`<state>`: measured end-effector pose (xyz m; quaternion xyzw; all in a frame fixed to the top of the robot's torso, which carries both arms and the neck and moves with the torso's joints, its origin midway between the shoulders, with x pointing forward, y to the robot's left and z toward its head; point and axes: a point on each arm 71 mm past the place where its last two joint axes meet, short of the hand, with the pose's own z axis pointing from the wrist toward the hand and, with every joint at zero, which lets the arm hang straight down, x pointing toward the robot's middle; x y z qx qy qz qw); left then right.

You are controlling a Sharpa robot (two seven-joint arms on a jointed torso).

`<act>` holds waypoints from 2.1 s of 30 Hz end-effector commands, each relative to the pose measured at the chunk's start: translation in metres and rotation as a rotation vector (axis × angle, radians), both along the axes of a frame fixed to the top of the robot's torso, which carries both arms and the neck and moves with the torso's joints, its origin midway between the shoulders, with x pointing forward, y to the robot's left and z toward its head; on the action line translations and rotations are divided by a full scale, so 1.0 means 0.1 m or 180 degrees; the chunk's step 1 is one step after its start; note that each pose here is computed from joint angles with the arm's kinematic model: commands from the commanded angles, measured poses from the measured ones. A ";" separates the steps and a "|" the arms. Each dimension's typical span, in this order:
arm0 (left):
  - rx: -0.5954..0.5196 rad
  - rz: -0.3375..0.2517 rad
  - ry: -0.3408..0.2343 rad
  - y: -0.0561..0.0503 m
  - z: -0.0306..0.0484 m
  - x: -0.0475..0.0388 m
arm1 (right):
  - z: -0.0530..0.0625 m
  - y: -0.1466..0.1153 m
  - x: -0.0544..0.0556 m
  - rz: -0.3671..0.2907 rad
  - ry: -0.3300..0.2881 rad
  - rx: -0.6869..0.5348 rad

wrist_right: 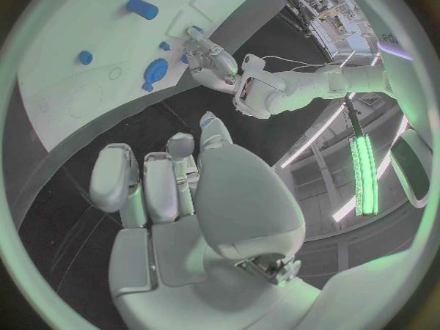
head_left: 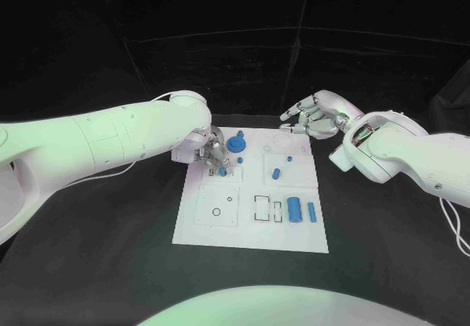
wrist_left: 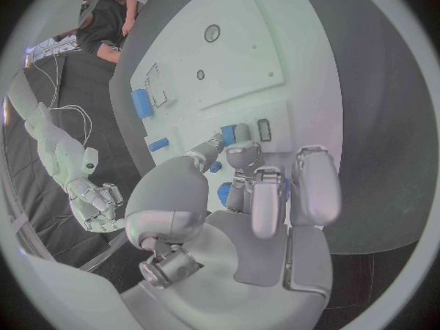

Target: Assemble the parts on the task board

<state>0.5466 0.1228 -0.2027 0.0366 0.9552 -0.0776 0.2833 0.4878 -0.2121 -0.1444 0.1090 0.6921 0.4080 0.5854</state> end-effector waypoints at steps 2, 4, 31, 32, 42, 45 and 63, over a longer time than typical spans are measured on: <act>-0.0016 0.0020 -0.0014 0.00 0.008 0.005 | 0.01 0.01 0.00 0.0016 -0.0015 0.0013; -0.0020 0.0025 -0.0021 0.00 0.008 0.007 | 0.02 0.01 0.00 0.0016 -0.0015 0.0013; -0.0429 0.0231 -0.0288 0.24 0.336 0.000 | 0.01 -0.03 0.01 -0.0012 -0.0022 0.0006; -0.0463 0.0239 -0.0309 0.25 0.381 0.004 | 0.01 -0.03 0.01 -0.0015 -0.0023 0.0006; -0.0660 0.0420 -0.0484 0.43 0.718 0.136 | 0.00 -0.04 0.03 -0.0029 -0.0020 -0.0001; -0.0558 0.0436 -0.0581 0.46 0.743 0.222 | 0.00 -0.04 0.03 -0.0025 -0.0019 -0.0001; -0.0089 0.0530 -0.0739 0.54 0.467 0.466 | 0.00 0.01 0.04 0.0003 -0.0021 0.0006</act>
